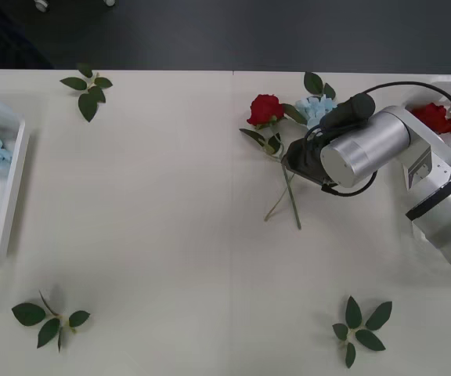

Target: Put the red flowers into the right box and the blue flowers into the left box

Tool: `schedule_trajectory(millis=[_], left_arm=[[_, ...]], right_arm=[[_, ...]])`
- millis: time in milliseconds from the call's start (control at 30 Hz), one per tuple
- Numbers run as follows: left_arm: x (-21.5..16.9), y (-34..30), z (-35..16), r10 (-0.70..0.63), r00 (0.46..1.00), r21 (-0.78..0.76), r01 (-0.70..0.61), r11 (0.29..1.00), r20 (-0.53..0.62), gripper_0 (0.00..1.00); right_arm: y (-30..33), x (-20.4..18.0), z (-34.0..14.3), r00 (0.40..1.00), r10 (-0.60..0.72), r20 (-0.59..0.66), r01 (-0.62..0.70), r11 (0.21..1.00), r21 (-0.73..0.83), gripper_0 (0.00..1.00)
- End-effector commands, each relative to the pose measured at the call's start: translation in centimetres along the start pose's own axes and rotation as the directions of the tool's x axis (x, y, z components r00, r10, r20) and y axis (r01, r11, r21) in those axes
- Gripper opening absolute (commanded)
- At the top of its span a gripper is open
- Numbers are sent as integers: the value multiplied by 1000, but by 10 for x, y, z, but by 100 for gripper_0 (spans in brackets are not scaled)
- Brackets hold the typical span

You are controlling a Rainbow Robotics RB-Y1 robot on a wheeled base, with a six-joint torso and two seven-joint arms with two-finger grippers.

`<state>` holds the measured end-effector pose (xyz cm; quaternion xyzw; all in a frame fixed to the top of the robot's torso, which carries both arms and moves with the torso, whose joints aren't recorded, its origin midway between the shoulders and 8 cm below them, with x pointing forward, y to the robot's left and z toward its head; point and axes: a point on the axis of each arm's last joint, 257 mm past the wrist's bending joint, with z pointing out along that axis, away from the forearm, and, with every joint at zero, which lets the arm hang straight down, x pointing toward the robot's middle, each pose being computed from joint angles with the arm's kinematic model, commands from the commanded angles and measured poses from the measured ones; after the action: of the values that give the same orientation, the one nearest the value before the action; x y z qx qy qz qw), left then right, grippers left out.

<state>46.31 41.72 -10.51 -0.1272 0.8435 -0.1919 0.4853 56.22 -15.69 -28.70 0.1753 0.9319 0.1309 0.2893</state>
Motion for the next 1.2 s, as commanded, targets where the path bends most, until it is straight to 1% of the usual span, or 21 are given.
schedule_trajectory(millis=[33,200,400,600,633,700,733,800,900,1033,1067,1100,1200], left_arm=[[-16,-31,-7,24,999,68,-26,997,23,100],[-7,-53,-7,92,996,152,-92,984,7,100],[-1,-84,-7,138,989,277,-149,949,60,100],[4,-119,-5,210,970,381,-241,893,120,100],[5,-122,-5,219,968,387,-250,887,123,100],[8,-133,-4,247,960,412,-279,868,130,100],[8,-137,-4,252,958,422,-285,861,134,100],[9,-147,-3,260,956,444,-294,846,138,100],[13,-158,-3,284,948,469,-319,824,145,100],[24,-168,-4,406,902,492,-423,761,147,100],[30,-171,-5,449,882,504,-455,734,143,100],[32,-172,-6,467,873,509,-469,722,142,100],[46,-174,-11,568,810,531,-549,646,145,100]], right_arm=[[14,-8,-6,1000,-6,16,6,1000,-22,81],[12,-3,-1,1000,-8,9,8,1000,-21,81],[17,0,2,1000,-7,9,7,999,-32,81],[20,0,2,1000,-8,11,8,999,-35,81],[19,1,2,1000,-7,10,8,999,-34,77],[19,0,3,1000,-8,11,9,999,-32,44],[18,1,3,1000,-8,8,9,999,-32,24],[18,2,3,1000,-8,6,8,999,-33,0],[17,2,4,1000,-8,3,8,999,-31,0],[16,2,4,1000,-7,2,7,1000,-30,0],[15,2,4,1000,-9,3,9,1000,-28,0],[17,3,4,1000,-7,1,7,999,-31,0],[17,2,4,1000,-7,3,7,999,-32,0]])
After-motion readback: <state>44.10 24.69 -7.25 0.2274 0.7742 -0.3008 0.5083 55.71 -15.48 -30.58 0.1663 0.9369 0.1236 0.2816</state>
